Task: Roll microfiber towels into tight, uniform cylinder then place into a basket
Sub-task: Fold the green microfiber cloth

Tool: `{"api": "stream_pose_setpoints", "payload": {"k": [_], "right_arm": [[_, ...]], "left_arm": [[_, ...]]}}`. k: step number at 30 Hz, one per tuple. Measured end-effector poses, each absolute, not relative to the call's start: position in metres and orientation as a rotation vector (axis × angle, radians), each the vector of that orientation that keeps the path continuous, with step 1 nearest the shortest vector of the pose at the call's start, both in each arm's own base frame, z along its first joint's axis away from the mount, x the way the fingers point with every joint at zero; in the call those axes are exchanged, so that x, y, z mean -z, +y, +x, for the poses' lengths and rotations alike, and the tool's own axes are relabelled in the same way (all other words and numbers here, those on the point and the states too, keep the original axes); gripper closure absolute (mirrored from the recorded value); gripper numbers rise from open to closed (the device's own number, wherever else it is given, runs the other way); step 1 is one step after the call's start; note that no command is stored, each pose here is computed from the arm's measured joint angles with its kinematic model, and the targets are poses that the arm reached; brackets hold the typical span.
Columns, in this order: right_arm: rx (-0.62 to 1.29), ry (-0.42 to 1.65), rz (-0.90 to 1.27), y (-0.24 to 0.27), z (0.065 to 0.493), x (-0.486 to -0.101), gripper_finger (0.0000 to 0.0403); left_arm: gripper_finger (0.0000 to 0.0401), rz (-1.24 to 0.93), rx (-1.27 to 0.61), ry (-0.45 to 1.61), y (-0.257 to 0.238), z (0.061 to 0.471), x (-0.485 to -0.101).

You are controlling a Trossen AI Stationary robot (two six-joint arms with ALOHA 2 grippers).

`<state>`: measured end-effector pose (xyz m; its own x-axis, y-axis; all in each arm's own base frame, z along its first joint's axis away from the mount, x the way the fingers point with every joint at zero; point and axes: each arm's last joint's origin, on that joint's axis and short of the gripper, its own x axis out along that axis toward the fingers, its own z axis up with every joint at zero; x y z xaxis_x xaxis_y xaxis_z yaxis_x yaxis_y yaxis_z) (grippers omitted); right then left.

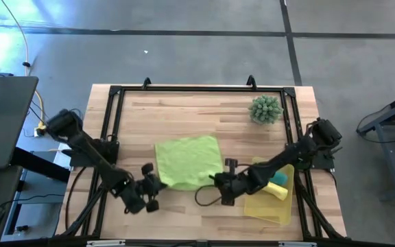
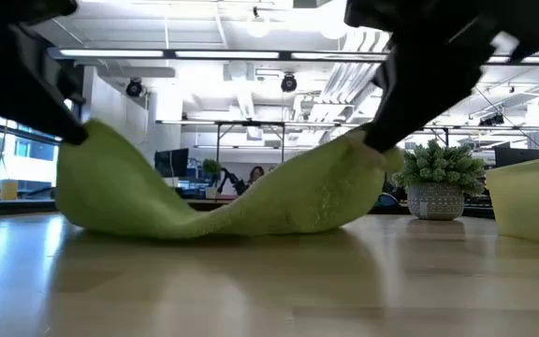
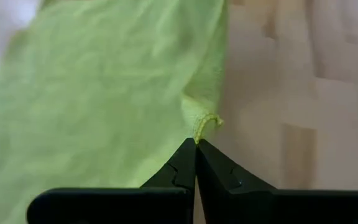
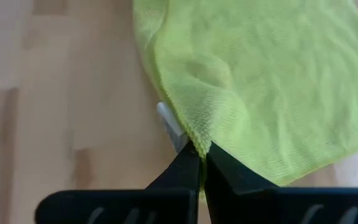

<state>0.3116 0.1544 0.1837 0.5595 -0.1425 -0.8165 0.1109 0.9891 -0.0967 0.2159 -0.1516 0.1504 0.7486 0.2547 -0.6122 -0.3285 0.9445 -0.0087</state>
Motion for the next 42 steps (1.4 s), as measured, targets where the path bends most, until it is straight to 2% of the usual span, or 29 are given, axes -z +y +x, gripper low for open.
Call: {"api": "stream_pose_setpoints", "payload": {"k": [5,9,25,34,42], "right_arm": [[0.081,0.979,-0.077,0.165,0.306,-0.184,0.0403],[0.068,1.004,-0.131,0.154,0.311,-0.183,0.0403],[0.135,1.066,-0.253,0.065,0.340,-0.183,0.0403],[0.101,1.160,-0.173,0.022,0.352,-0.159,0.0403],[0.077,1.181,-0.254,0.002,0.354,-0.155,0.0403]], "left_arm": [[0.0401,-0.166,-0.296,0.643,-0.179,0.223,-0.149],[0.0401,-0.143,-0.347,0.617,-0.182,0.227,-0.155],[0.0401,-0.183,-0.735,0.711,-0.137,0.212,-0.152],[0.0401,-0.187,-0.820,0.724,-0.121,0.216,-0.151],[0.0401,-0.167,-0.858,0.732,-0.114,0.217,-0.151]]}}
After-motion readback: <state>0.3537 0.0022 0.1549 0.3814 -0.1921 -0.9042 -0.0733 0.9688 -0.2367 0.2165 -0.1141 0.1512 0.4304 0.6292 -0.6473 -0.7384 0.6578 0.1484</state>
